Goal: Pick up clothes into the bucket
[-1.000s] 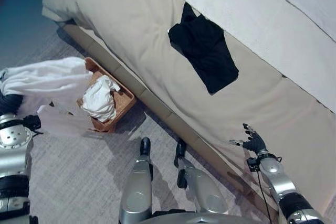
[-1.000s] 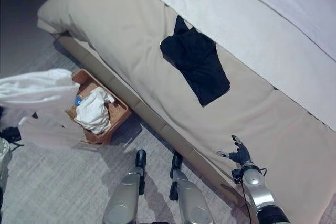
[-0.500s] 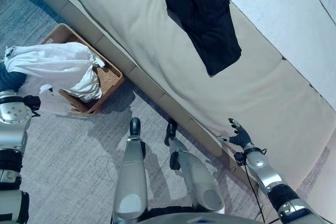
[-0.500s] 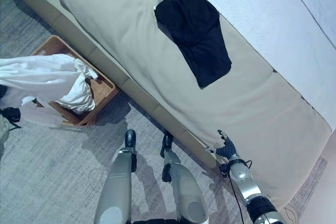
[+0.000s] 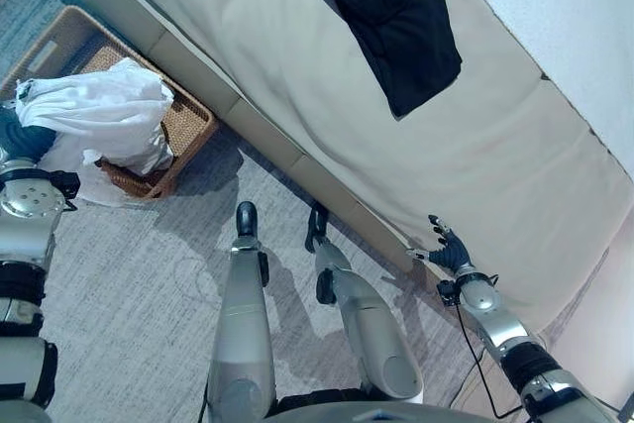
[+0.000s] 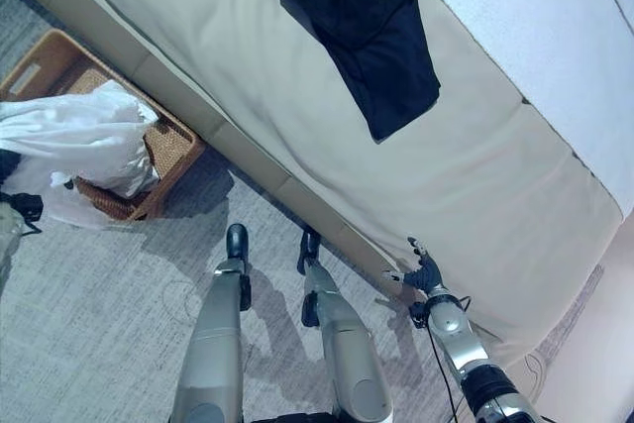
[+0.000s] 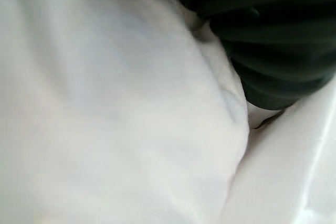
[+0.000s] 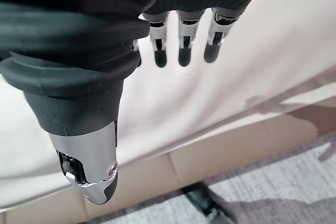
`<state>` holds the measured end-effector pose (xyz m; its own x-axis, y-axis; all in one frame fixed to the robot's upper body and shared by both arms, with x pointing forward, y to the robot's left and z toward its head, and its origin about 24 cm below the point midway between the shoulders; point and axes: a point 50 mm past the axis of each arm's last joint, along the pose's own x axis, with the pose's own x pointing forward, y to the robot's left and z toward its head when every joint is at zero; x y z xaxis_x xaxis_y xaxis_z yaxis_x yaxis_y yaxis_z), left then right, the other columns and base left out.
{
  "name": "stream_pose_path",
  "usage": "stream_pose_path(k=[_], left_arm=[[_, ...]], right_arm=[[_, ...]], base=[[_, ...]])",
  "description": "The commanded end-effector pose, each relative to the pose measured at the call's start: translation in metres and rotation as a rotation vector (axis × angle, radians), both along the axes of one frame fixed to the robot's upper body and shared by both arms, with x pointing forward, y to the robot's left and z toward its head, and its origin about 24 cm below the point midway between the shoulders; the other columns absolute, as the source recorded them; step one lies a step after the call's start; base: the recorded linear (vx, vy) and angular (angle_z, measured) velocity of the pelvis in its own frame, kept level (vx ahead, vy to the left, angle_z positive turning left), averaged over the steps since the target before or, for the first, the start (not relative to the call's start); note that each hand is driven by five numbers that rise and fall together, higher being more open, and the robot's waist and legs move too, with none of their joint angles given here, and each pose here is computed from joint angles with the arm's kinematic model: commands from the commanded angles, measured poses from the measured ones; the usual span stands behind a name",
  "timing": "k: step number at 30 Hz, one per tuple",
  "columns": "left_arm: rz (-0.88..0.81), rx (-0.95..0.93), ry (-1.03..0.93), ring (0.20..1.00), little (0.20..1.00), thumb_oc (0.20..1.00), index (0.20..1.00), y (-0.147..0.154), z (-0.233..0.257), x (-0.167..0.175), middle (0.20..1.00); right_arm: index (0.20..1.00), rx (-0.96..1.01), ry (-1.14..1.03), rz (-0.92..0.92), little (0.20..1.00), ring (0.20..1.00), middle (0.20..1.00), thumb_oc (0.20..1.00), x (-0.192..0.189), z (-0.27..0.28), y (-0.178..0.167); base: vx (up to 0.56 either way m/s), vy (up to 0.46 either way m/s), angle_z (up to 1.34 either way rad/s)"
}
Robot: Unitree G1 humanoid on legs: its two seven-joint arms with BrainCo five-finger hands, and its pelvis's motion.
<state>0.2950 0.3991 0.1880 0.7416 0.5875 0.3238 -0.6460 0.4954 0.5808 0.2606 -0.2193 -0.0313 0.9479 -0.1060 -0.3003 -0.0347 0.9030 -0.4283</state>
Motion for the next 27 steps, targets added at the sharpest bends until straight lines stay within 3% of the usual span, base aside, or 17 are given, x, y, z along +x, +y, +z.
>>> stream_pose_path(k=[1, 5, 6, 7, 16, 27], left_arm=[[0.071, 0.136, -0.141, 0.2, 0.2, 0.2, 0.2, 0.016, 0.057, -0.015, 0.2], [0.077, 0.151, -0.134, 0.2, 0.2, 0.2, 0.2, 0.016, 0.058, -0.015, 0.2], [0.084, 0.146, -0.134, 0.479, 0.479, 0.479, 0.479, 0.017, 0.057, -0.015, 0.479], [0.095, 0.146, -0.13, 1.0, 1.0, 1.0, 1.0, 0.018, 0.057, -0.016, 1.0], [0.199, 0.066, -0.136, 1.0, 1.0, 1.0, 1.0, 0.03, 0.046, -0.02, 1.0], [0.18, 0.015, -0.148, 1.0, 1.0, 1.0, 1.0, 0.023, 0.028, -0.02, 1.0]], right_arm=[[1.0, 0.013, -0.068, 0.0, 1.0, 1.0, 1.0, 1.0, 0.004, 0.012, -0.001], [1.0, 0.009, -0.064, 0.008, 1.0, 1.0, 1.0, 1.0, 0.004, 0.011, 0.001], [1.0, 0.011, -0.065, 0.009, 1.0, 1.0, 1.0, 1.0, 0.004, 0.011, 0.001], [1.0, 0.011, -0.064, 0.007, 1.0, 1.0, 1.0, 1.0, 0.004, 0.011, 0.001], [1.0, 0.03, -0.045, 0.001, 1.0, 1.0, 1.0, 1.0, 0.0, 0.006, 0.007], [1.0, 0.109, -0.156, -0.059, 1.0, 1.0, 1.0, 1.0, 0.008, 0.027, 0.004]], base=[[0.0, 0.0, 0.0], [-0.04, -0.007, 0.04], [0.0, 0.0, 0.0], [0.0, 0.0, 0.0], [0.03, -0.003, -0.01], [-0.01, -0.003, -0.01]])
